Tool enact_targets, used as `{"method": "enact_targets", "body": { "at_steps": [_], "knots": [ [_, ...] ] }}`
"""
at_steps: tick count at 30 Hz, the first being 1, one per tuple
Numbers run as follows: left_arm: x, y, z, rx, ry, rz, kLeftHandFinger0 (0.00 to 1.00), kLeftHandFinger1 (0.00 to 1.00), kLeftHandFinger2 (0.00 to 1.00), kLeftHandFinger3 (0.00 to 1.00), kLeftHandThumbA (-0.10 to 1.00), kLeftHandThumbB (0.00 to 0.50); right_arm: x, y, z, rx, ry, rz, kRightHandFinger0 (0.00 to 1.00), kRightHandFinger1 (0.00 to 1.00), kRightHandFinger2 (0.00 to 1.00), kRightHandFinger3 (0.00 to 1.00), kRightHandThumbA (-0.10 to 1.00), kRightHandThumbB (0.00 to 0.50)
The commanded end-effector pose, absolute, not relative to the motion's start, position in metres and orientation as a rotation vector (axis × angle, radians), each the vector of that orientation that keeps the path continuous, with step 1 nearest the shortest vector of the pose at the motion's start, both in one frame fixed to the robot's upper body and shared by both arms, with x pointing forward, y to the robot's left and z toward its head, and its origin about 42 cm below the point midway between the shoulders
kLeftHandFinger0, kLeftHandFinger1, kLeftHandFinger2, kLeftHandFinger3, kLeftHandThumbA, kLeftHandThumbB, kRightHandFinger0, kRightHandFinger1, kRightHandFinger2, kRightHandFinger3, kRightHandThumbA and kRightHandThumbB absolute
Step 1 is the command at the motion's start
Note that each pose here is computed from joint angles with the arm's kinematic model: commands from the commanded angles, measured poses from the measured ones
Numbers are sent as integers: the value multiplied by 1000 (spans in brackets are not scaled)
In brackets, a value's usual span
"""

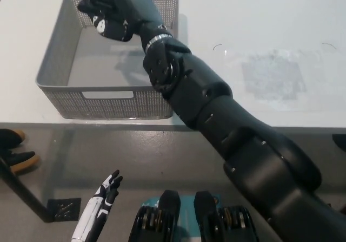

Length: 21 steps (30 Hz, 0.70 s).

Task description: Use the right hand to pick up a webcam and put it into a container on the left side

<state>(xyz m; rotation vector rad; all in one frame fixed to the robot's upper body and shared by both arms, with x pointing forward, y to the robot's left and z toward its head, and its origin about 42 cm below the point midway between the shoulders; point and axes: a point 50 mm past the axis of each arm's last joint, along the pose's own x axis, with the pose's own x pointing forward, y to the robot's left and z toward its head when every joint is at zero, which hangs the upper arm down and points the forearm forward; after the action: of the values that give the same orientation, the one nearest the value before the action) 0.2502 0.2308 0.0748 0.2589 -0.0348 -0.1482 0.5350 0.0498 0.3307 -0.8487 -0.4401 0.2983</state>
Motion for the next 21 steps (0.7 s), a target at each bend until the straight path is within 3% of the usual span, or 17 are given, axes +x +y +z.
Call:
{"method": "enact_targets", "body": {
  "at_steps": [1, 3, 4, 5, 6, 7, 8, 9, 10, 12, 14, 21],
  "knots": [
    [253, 232, 83, 265, -77, -167, 1000, 1000, 1000, 1000, 1000, 162, 532, 62, 353, -843, -533, 295, 0, 421, 903, 784, -100, 168],
    [254, 232, 86, 275, -85, -173, 1000, 1000, 1000, 1000, 1000, 145, 533, 59, 345, -876, -494, 313, 50, 517, 952, 843, -100, 179],
    [254, 233, 86, 275, -85, -173, 1000, 1000, 1000, 1000, 1000, 137, 533, 58, 344, -887, -491, 317, 33, 461, 796, 725, -100, 202],
    [255, 233, 87, 275, -87, -176, 1000, 1000, 1000, 1000, 1000, 125, 534, 57, 341, -913, -475, 332, 79, 462, 761, 768, -45, 225],
    [257, 232, 88, 278, -90, -179, 1000, 1000, 1000, 1000, 1000, 113, 536, 55, 340, -935, -440, 356, 177, 552, 856, 885, 96, 259],
    [258, 233, 89, 282, -94, -181, 1000, 1000, 1000, 1000, 997, 107, 538, 53, 338, -947, -404, 378, 501, 824, 979, 1000, 305, 310],
    [259, 232, 89, 286, -97, -182, 1000, 1000, 1000, 1000, 995, 107, 539, 51, 337, -946, -394, 388, 629, 878, 985, 1000, 340, 320],
    [259, 233, 89, 285, -98, -184, 1000, 1000, 1000, 1000, 987, 101, 540, 48, 334, -968, -361, 420, 1000, 1000, 1000, 1000, 500, 354],
    [259, 233, 88, 283, -100, -185, 1000, 1000, 1000, 1000, 979, 94, 541, 45, 331, -978, -359, 430, 1000, 1000, 1000, 1000, 689, 389],
    [261, 233, 90, 293, -110, -189, 1000, 1000, 1000, 1000, 973, 87, 544, 40, 330, -984, -356, 433, 1000, 1000, 1000, 1000, 819, 393],
    [263, 233, 91, 298, -114, -192, 1000, 1000, 1000, 1000, 967, 81, 546, 36, 331, -997, -339, 451, 1000, 1000, 1000, 1000, 971, 357],
    [267, 234, 94, 304, -125, -200, 1000, 1000, 1000, 1000, 965, 80, 552, 26, 340, -1005, -334, 459, 1000, 1000, 1000, 1000, 1000, 352]
  ]
}}
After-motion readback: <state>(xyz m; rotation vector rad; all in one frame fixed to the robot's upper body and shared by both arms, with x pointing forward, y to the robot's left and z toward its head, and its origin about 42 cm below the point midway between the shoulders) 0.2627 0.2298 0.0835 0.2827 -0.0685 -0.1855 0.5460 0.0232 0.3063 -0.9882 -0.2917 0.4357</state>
